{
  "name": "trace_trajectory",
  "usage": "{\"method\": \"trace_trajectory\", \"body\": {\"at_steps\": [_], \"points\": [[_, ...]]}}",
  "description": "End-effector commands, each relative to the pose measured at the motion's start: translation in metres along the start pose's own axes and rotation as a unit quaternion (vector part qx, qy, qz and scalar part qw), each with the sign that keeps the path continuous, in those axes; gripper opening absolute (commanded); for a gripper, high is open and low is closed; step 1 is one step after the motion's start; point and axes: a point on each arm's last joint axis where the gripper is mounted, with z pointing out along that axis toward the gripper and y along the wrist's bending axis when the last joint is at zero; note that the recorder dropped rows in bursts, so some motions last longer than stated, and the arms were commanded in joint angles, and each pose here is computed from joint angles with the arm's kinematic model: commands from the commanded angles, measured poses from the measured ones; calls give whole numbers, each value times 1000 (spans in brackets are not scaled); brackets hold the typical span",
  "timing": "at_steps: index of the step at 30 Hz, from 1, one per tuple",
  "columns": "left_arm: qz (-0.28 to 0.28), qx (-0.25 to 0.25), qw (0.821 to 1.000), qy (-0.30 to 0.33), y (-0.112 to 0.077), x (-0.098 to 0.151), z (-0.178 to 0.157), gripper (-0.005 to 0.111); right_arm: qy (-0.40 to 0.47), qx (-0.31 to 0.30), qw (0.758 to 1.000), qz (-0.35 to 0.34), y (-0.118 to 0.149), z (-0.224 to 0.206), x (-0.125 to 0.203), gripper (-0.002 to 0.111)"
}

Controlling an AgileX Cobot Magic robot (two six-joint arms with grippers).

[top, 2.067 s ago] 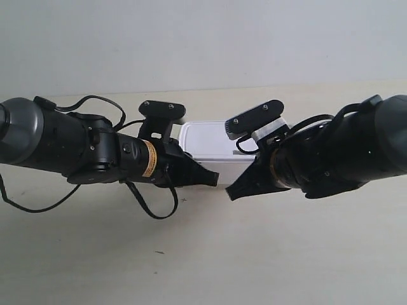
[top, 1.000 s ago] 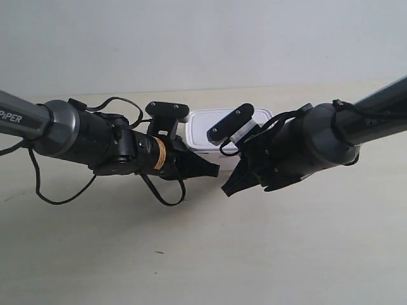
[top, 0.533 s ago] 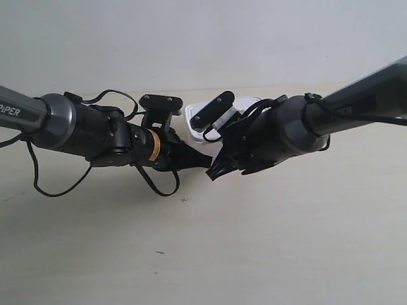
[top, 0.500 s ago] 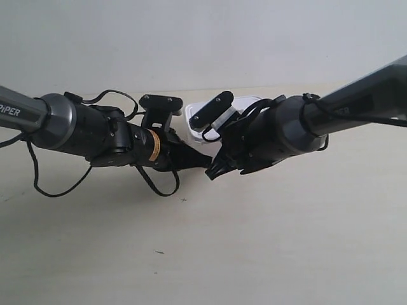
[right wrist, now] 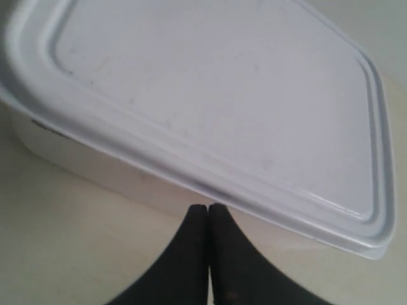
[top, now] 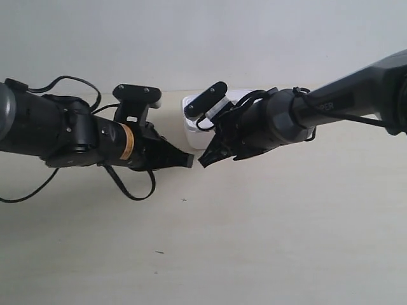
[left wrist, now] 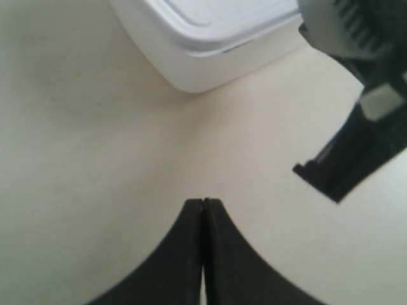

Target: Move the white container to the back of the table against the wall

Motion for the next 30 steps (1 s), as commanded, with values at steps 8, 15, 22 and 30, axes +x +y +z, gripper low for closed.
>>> {"method": "trace_trajectory", "body": {"at_steps": [8, 15, 22, 30], "points": [[-33, 61, 997, -29, -5, 40, -85, 0, -19, -22, 1000, 6, -4, 18, -9, 0], [-42, 84, 994, -49, -4, 71, -129, 0, -45, -46, 998, 6, -2, 17, -21, 0], [-39, 83, 994, -67, -1, 94, -160, 0, -54, -44, 998, 9, 0, 23, -27, 0], [-39, 83, 991, -94, 2, 109, -183, 0, -64, -40, 997, 13, 2, 31, -35, 0]]}}
